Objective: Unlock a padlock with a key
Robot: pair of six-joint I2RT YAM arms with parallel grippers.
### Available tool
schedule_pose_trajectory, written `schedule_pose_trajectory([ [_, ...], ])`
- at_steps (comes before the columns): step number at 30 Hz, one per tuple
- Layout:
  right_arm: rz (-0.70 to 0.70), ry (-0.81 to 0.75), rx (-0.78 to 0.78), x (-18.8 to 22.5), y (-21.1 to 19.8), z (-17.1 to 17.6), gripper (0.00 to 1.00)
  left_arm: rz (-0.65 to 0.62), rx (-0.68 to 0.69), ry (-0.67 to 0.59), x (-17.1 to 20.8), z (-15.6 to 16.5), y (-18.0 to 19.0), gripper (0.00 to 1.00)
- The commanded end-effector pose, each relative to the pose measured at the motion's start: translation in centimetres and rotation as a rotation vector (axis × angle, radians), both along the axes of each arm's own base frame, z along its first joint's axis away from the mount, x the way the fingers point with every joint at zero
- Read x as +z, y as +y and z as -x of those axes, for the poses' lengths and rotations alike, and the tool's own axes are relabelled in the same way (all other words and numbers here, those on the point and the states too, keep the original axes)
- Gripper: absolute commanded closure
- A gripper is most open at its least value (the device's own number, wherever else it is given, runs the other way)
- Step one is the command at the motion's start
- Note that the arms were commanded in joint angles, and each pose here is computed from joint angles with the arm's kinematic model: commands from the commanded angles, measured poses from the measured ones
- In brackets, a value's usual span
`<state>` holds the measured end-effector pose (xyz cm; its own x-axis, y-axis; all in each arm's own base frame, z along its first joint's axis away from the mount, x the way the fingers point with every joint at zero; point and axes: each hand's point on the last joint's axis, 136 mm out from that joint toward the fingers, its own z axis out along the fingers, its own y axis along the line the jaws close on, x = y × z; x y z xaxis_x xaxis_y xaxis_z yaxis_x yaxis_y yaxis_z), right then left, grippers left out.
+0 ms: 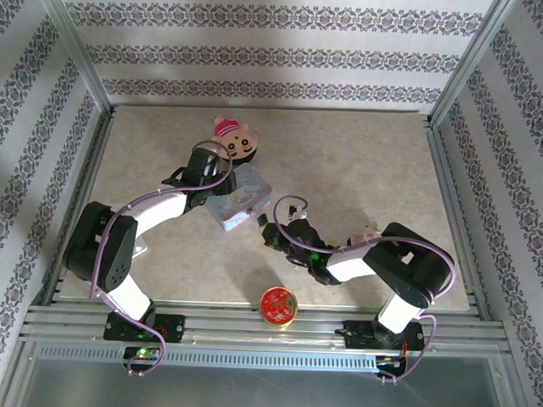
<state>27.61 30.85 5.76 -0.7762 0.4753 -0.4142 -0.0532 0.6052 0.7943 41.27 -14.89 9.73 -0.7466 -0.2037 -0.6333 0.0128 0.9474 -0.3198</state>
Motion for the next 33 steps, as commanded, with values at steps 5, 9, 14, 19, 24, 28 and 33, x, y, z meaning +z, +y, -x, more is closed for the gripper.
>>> schedule_pose_trajectory([
  [5,-0.098,-0.046,-0.075,1.2,-0.1,-0.9,1.0,0.107,-0.032,0.09,-1.8,2.3,-1.1,0.34],
  [9,-0.108,-0.045,-0.096,1.0,-0.2,-0.9,1.0,0.102,-0.023,0.096,-2.1,2.8,-0.9,0.34],
  [14,-0.116,-0.059,-0.117,1.2,-0.5,-1.1,1.0,0.081,-0.004,0.097,-2.2,3.0,-0.3,0.33],
  [19,-0.121,-0.066,-0.127,1.5,-0.3,-1.3,1.0,0.069,-0.007,0.094,-2.0,3.1,-0.2,0.33],
  [24,-0.126,-0.074,-0.142,1.7,-0.2,-1.3,1.0,0.066,-0.007,0.102,-2.2,3.4,0.0,0.33],
  [28,-0.13,-0.077,-0.162,1.8,-0.2,-1.3,1.0,0.068,-0.012,0.103,-2.4,3.5,-0.1,0.33],
  [33,-0.14,-0.084,-0.198,1.8,-0.3,-1.3,1.0,0.067,-0.013,0.102,-2.4,3.6,0.0,0.33],
])
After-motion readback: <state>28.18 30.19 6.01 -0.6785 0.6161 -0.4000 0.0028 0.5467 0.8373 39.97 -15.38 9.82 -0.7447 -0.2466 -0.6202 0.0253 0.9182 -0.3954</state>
